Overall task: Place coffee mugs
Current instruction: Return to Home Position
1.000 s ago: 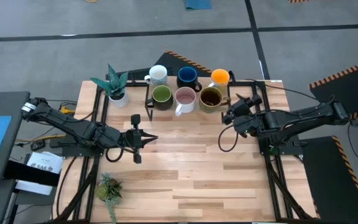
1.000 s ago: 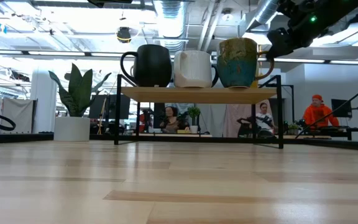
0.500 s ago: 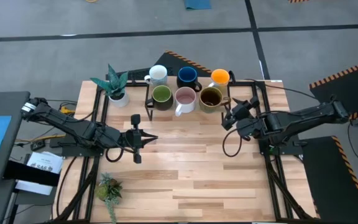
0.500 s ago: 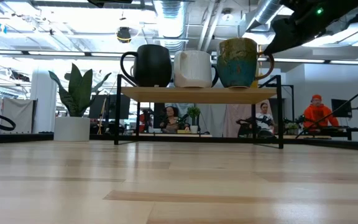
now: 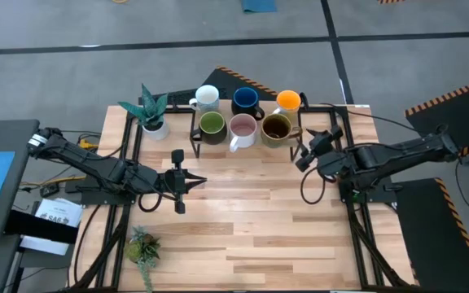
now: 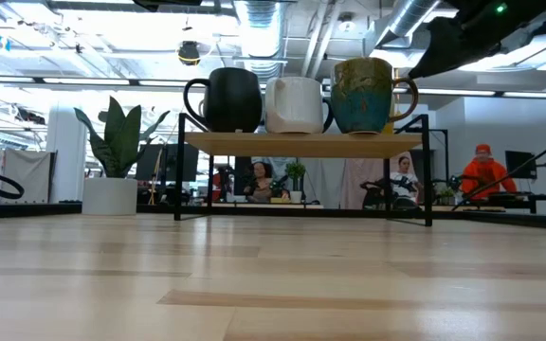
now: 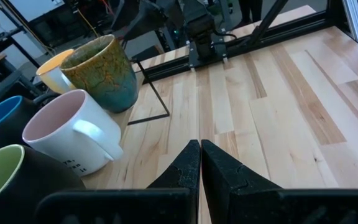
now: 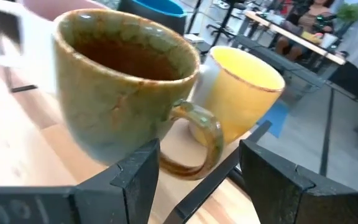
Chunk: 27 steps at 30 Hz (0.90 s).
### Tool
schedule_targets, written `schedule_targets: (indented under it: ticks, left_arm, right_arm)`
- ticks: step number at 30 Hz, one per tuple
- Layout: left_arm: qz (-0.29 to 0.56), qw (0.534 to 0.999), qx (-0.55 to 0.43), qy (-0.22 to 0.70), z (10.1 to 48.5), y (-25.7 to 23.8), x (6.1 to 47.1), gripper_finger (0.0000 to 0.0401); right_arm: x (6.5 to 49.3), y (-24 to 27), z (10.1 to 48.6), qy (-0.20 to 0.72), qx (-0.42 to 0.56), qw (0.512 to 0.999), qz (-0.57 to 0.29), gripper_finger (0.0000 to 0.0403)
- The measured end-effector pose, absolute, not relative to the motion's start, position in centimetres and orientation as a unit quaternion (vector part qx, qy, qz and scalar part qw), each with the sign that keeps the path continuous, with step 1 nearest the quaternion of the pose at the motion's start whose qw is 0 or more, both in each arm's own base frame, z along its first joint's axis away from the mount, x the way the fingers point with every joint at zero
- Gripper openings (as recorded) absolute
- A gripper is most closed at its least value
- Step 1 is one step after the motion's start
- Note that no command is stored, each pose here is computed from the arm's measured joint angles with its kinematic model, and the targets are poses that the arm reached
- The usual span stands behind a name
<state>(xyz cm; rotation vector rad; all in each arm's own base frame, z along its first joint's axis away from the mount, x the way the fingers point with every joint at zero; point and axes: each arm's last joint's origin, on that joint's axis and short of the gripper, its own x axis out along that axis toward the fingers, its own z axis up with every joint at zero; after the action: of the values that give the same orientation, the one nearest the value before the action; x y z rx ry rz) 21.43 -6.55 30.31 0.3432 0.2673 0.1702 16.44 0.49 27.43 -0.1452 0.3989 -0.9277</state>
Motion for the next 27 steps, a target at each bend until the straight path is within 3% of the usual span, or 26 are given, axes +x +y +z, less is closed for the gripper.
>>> schedule_targets:
  ticks: [13,20,23,27]
  left_arm:
    - [0.084,0.973,0.17,0.133,30.3,-6.5,21.4,0.0]
    - [0.084,0.974,0.163,0.132,30.3,-6.6,21.4,0.0]
    - [0.082,0.975,0.159,0.135,30.2,-6.6,21.4,0.0]
    - [0.079,0.969,0.174,0.159,29.9,-6.3,20.9,0.0]
  right_arm:
    - [14.8,2.1,27.8,0.184,-0.041,0.909,-0.371,0.0244]
    - [13.0,2.9,26.8,0.235,-0.036,0.915,-0.327,0.0235]
    - [12.1,3.1,26.3,0.25,-0.03,0.913,-0.321,0.0199]
    - [11.1,3.2,26.1,0.264,-0.027,0.913,-0.311,0.0103]
